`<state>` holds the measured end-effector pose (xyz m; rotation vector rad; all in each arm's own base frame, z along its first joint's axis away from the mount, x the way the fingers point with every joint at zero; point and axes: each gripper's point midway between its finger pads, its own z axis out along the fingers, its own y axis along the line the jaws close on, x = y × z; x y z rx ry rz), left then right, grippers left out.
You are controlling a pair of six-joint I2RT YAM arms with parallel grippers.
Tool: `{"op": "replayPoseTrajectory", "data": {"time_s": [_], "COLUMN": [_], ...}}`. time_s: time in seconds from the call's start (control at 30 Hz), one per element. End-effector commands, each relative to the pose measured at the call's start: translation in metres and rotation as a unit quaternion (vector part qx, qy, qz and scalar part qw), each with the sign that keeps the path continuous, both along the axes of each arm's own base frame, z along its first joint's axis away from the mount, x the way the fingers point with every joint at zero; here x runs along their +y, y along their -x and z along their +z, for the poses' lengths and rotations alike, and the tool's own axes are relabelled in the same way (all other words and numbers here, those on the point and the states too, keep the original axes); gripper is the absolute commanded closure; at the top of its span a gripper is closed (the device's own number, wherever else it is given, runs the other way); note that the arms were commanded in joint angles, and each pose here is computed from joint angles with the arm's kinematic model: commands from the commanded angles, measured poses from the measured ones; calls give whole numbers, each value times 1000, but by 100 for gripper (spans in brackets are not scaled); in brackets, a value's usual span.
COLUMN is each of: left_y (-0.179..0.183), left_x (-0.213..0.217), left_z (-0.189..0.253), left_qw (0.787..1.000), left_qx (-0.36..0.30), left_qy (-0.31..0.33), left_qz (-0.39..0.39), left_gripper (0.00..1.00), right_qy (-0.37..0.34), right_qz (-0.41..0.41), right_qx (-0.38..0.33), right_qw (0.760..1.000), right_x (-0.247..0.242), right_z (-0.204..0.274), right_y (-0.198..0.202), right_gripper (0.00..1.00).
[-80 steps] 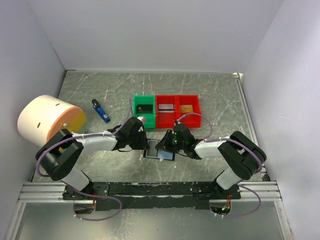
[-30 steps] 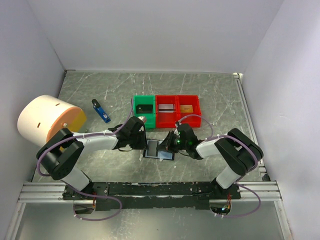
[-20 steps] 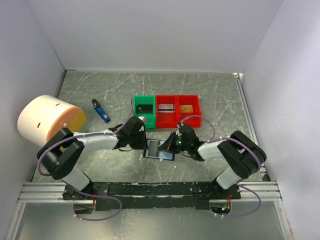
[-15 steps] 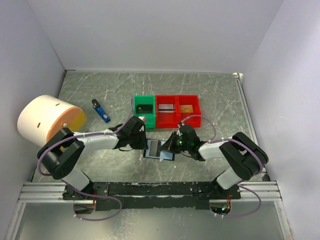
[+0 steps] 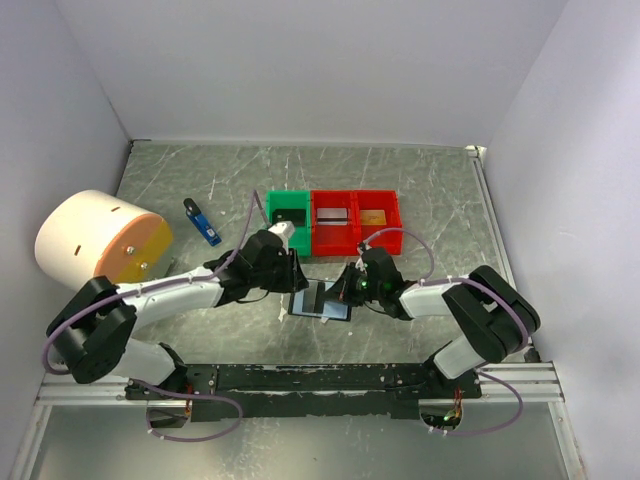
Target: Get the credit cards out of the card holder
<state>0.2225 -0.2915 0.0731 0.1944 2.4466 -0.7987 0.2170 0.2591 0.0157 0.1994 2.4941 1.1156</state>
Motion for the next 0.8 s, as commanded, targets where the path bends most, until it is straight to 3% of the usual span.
{"op": "replayPoseTrajectory", "data": {"time_s": [0.0, 0.27, 0.4, 0.5, 0.77], "left_y": [3, 8, 4, 4, 4], "left_x": [-22, -29, -14, -4, -2], "left_z": [6, -43, -67, -74, -71], "left_qw": [998, 998, 995, 992, 992], "left_qx": [-8, 50, 73, 74, 69], "left_qy": [55, 16, -61, -101, -108], "left_qz": [-25, -29, -2, 6, -2], "left_gripper": [56, 64, 72, 75, 76], "right_qy": [18, 17, 10, -7, -47], "right_qz": [-2, -6, -8, -13, -29], "right_qx": [13, 15, 9, 0, 6], "right_qw": [1000, 1000, 1000, 1000, 998], "right_x": [-7, -9, -8, -6, 1], "right_z": [-12, -11, -6, 1, 3], "right_y": [3, 5, 3, 2, -1], "right_gripper": [100, 100, 100, 95, 83]}}
